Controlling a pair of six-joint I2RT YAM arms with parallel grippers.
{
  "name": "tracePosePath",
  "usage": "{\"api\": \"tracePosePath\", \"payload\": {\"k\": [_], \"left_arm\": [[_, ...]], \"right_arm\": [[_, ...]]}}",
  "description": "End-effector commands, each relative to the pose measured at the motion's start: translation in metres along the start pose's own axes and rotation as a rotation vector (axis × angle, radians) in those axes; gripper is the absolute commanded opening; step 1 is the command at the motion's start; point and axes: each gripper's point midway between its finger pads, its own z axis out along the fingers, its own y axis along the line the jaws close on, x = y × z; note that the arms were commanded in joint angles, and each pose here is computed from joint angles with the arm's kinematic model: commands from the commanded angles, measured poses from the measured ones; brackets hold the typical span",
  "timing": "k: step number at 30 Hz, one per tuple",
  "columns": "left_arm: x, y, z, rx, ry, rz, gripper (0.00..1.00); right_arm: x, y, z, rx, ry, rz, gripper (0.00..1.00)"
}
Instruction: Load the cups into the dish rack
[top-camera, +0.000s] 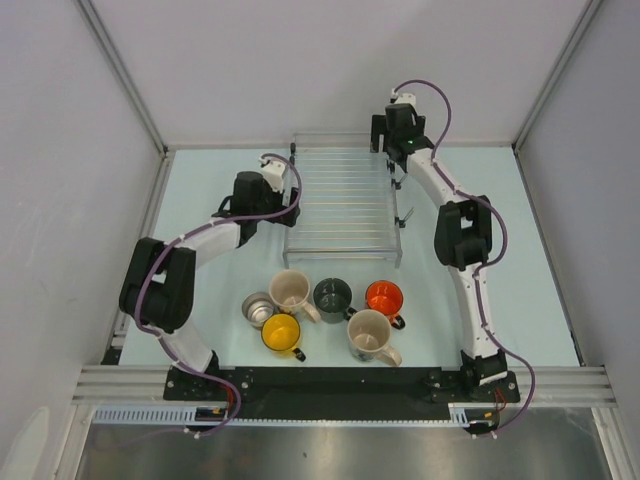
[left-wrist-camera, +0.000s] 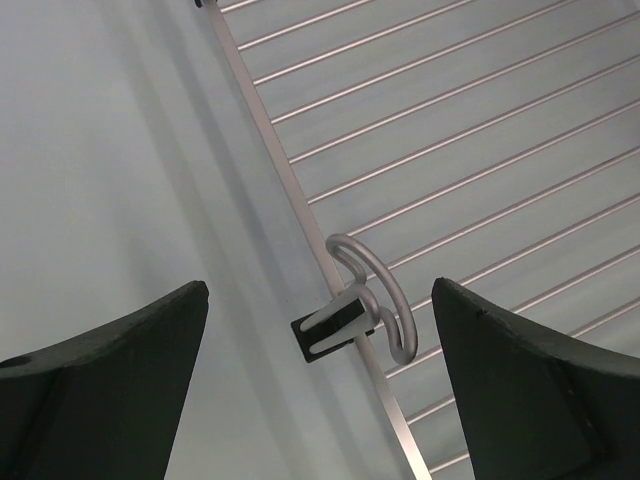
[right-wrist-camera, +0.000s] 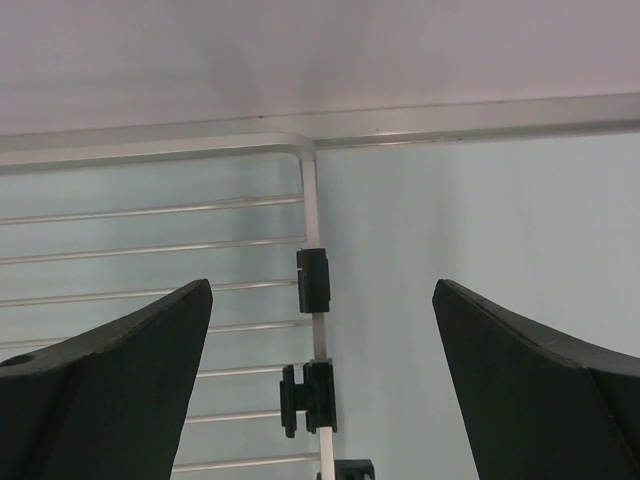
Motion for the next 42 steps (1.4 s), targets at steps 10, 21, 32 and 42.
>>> {"api": "tracePosePath", "payload": {"k": [10,21,32,42], "left_arm": [[-0.01,0.037,0.007,-0.218,0.086,0.094,1.0],[0.021,0.046,0.0,-0.298,0.229,0.234,1.0],[0.027,0.072,-0.007,-0.408,0.264,0.344,1.0],[-0.012,0.113,0.004,-0.458,0.233,0.286,1.0]], "right_arm": [[0.032,-0.017,0.039,-0.006,0.069,-0.058,0.96],[0.064,-0.058,0.027,0.101,0.189,-0.068,0.87],[0.086,-0.087,-0.023,0.252,0.283,-0.157,0.76],[0.118,-0.111,-0.076,0.345,0.358,-0.215,0.71]]}}
